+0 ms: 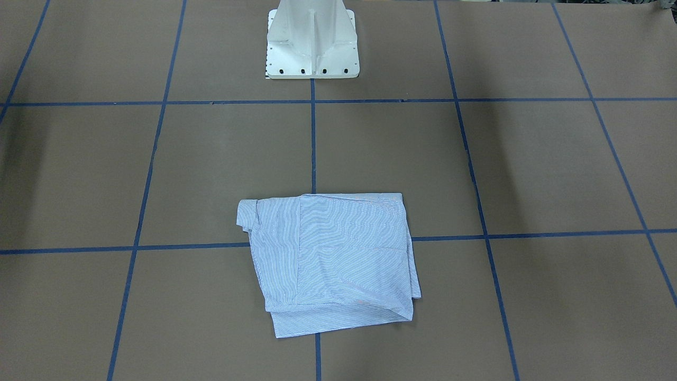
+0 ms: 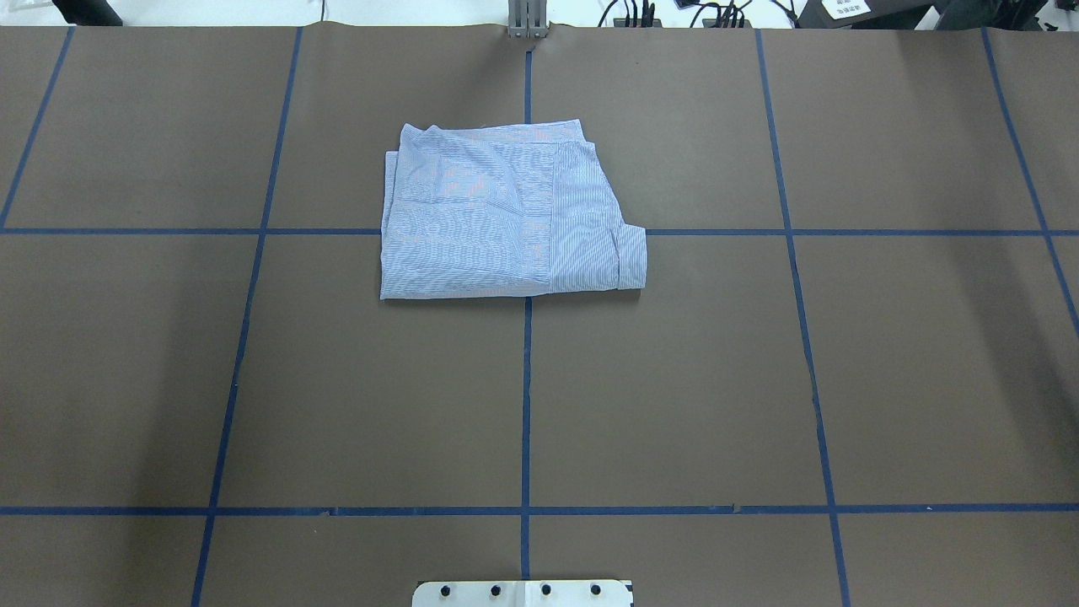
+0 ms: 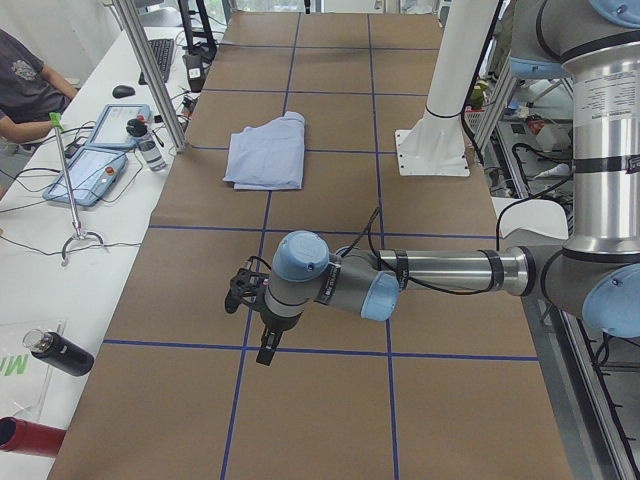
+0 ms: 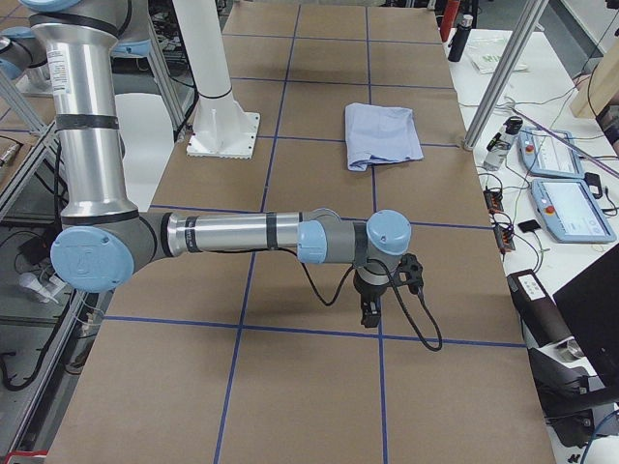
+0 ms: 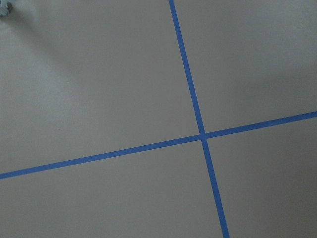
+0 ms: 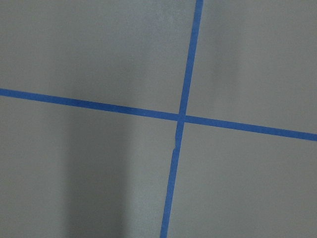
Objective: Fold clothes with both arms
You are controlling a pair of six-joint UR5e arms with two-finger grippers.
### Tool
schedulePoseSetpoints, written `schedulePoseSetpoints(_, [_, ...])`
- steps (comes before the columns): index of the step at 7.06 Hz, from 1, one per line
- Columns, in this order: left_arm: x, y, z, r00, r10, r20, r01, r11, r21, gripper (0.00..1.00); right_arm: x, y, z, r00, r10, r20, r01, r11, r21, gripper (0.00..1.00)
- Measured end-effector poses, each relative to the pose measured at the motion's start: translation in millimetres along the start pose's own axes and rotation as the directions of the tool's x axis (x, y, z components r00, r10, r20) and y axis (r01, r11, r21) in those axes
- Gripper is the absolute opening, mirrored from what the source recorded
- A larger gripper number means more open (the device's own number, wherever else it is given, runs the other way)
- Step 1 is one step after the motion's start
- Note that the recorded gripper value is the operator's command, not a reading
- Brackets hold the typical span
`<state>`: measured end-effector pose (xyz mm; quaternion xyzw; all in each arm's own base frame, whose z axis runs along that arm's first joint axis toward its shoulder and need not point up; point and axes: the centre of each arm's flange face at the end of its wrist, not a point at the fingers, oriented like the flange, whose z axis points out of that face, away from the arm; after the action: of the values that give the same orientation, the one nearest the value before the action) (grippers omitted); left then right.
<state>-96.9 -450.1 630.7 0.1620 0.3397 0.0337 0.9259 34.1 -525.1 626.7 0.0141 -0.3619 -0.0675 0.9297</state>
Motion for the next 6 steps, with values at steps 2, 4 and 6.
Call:
schedulePoseSetpoints(2, [0.4, 2.1, 1.2, 1.000, -0.001, -0.009, 0.001, 1.000, -0.002, 1.00, -2.4, -0.1, 3.5, 1.000, -0.004, 0.002, 0.004, 1.000, -0.007, 1.00])
schedulePoseSetpoints(4, [0.0, 2.5, 1.6, 1.000, -0.001, -0.005, 0.000, 1.000, -0.004, 1.00, -1.0, 0.6, 6.1, 1.000, -0.003, 0.002, 0.003, 1.000, -0.012, 1.00])
schedulePoseSetpoints(6, [0.9, 1.0, 0.5, 1.000, 0.010, -0.004, -0.010, 1.000, 0.003, 1.00, 0.9, 2.7, 9.0, 1.000, 0.001, 0.005, -0.001, 1.000, -0.018, 1.00])
